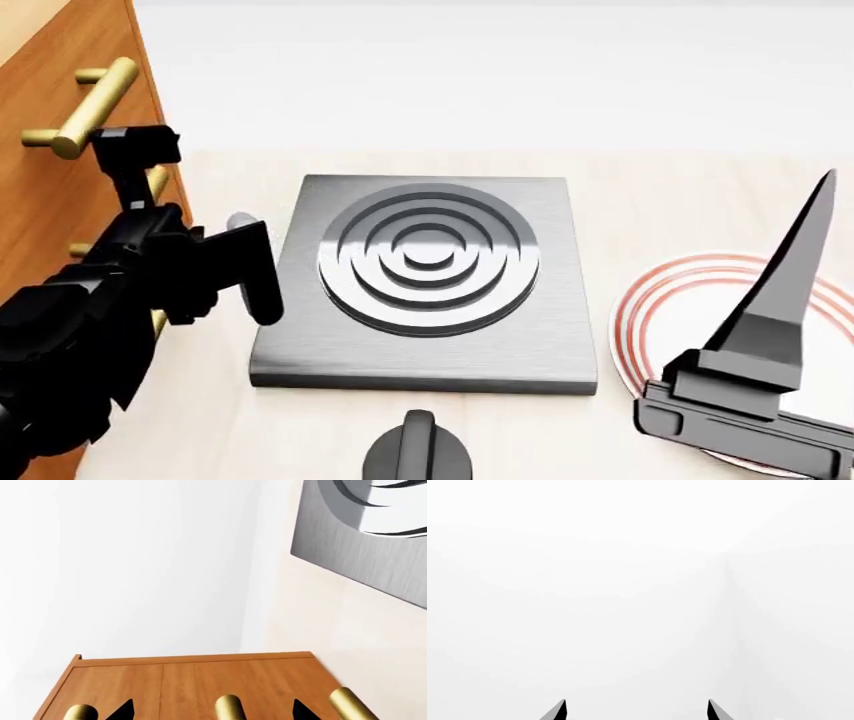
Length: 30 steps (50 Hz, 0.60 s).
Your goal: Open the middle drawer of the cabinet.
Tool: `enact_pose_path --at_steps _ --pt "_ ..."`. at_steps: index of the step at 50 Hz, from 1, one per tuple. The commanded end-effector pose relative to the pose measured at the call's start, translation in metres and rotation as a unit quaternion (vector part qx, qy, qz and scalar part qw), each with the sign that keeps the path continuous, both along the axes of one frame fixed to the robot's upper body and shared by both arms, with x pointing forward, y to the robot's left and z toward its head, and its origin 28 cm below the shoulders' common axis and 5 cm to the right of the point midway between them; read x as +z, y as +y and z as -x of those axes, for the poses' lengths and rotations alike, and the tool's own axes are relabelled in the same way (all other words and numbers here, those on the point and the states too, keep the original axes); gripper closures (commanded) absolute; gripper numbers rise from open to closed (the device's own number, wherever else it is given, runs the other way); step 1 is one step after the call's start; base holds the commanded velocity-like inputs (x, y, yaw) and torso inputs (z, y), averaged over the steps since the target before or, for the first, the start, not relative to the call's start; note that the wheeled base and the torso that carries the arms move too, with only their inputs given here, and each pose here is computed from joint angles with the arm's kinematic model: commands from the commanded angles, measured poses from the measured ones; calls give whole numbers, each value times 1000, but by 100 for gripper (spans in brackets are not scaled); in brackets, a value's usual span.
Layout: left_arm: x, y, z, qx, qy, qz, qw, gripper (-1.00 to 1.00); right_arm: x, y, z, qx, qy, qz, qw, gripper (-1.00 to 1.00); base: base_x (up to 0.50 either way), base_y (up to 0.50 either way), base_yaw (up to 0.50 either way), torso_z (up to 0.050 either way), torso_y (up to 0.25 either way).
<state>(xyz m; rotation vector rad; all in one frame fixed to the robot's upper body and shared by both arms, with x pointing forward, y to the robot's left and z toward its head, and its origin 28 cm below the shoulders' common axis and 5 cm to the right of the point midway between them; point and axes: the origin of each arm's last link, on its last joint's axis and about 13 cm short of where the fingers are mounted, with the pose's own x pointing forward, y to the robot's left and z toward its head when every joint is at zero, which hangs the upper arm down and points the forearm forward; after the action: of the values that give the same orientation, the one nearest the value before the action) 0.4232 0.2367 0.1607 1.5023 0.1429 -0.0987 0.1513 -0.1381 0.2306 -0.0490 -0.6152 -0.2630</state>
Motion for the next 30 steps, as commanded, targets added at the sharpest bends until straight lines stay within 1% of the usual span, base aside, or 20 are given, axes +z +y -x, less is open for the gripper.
enact_pose_path --at_steps 1,18,30 --pt "-1 1 0 2 5 5 1000 -100 0 -1 -2 -22 16 -1 1000 -100 0 0 0 0 0" --pt "-1 1 0 2 5 5 1000 -100 0 -1 -2 -22 16 -1 1000 -100 0 0 0 0 0" --pt "-15 2 5 3 23 -6 1000 -100 0 -1 -3 -23 14 -2 1000 -100 0 0 0 0 0"
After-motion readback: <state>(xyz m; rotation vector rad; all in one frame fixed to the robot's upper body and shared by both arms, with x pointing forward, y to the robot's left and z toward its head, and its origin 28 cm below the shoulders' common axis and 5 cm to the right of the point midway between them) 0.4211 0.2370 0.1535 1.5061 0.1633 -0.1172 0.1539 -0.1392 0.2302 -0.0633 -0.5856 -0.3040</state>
